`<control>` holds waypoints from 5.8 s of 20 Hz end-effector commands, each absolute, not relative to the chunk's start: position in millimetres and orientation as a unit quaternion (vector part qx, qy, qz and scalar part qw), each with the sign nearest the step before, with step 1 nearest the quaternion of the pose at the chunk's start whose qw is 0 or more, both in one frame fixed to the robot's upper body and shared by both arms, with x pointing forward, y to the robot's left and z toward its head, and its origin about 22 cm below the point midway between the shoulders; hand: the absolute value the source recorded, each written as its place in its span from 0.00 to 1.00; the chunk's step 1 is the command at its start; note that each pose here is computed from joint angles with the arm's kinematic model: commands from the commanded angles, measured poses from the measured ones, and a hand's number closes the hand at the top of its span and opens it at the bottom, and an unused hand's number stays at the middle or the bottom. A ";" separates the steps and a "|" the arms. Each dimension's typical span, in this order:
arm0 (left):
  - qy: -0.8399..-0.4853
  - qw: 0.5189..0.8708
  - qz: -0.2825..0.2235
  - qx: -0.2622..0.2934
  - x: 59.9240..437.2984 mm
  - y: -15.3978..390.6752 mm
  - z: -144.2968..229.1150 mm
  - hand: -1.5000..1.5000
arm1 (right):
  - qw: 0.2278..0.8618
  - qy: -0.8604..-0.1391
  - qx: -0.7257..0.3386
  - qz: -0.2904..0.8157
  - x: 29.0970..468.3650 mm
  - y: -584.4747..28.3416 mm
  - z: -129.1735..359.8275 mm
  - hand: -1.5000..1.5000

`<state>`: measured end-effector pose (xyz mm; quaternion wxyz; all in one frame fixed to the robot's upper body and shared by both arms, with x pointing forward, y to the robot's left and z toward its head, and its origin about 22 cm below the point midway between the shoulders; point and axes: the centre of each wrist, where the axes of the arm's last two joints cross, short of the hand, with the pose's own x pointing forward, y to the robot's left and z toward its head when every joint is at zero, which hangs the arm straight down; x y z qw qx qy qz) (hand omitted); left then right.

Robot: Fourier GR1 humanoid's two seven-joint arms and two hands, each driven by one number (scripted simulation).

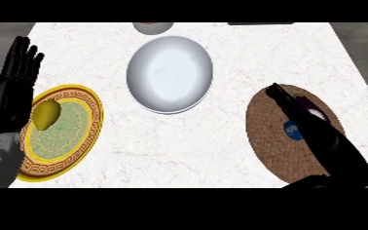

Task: Pick the can from the placemat and place it in the bowl

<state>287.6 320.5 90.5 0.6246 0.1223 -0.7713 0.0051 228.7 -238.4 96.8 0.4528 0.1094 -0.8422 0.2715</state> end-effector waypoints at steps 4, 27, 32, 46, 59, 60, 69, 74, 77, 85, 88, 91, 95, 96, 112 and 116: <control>-0.776 0.619 0.019 0.118 283.4 346.9 93.9 0.50 | 0.398 -0.832 0.040 0.383 188.2 -299.9 111.1 0.00; -0.773 0.626 0.012 0.107 285.9 335.5 75.2 0.50 | 0.464 -0.550 -0.155 0.677 191.8 -378.7 236.4 0.00; -0.777 0.621 0.012 0.106 294.4 342.2 84.5 0.50 | 0.469 -0.547 -0.162 0.674 203.9 -358.8 201.2 0.00; -0.777 0.622 0.011 0.100 284.5 337.8 81.2 0.50 | 0.498 -0.518 -0.168 0.675 250.8 -368.3 132.2 0.00; -0.779 0.618 0.014 0.102 310.1 346.2 89.6 0.50 | 0.472 -0.550 -0.140 0.675 277.4 -376.4 98.8 0.00; -0.775 0.623 0.007 0.106 295.3 336.1 103.1 0.50 | 0.474 -0.544 -0.131 0.680 271.5 -369.2 96.4 0.00; -0.777 0.621 0.018 0.107 283.9 337.6 64.0 0.50 | 0.480 -0.521 -0.145 0.690 266.2 -373.3 69.5 0.00; -0.778 0.619 0.010 0.110 282.1 339.5 86.0 0.50 | 0.483 -0.514 -0.147 0.694 268.8 -367.7 48.4 0.00; -0.775 0.622 0.011 0.106 299.9 329.4 90.3 0.50 | 0.494 -0.512 -0.154 0.685 288.0 -353.6 56.5 0.00; -0.779 0.618 0.016 0.102 300.9 316.7 81.5 0.50 | 0.503 -0.487 -0.174 0.693 294.8 -355.5 17.6 0.00; -0.773 0.626 0.005 0.099 296.1 316.4 88.2 0.50 | 0.475 -0.528 -0.168 0.683 315.2 -360.4 38.3 1.00; -0.777 0.620 0.018 0.109 299.4 332.7 88.0 0.50 | 0.466 -0.551 -0.176 0.669 304.8 -360.6 22.2 1.00; -0.780 0.617 0.010 0.107 291.5 348.3 73.0 0.50 | 0.449 -0.557 -0.182 0.674 298.0 -374.4 18.7 1.00; -0.778 0.618 0.020 0.108 303.4 319.9 80.5 0.50 | 0.438 -0.564 -0.180 0.677 297.3 -364.3 25.1 1.00; -0.758 0.629 0.056 0.166 266.7 371.5 74.6 0.50 | 0.716 -0.309 -0.526 0.341 157.7 -408.0 -12.7 1.00; -0.757 0.632 0.051 0.161 265.2 368.9 73.7 0.50 | 0.689 -0.335 -0.572 0.295 142.8 -380.0 21.3 1.00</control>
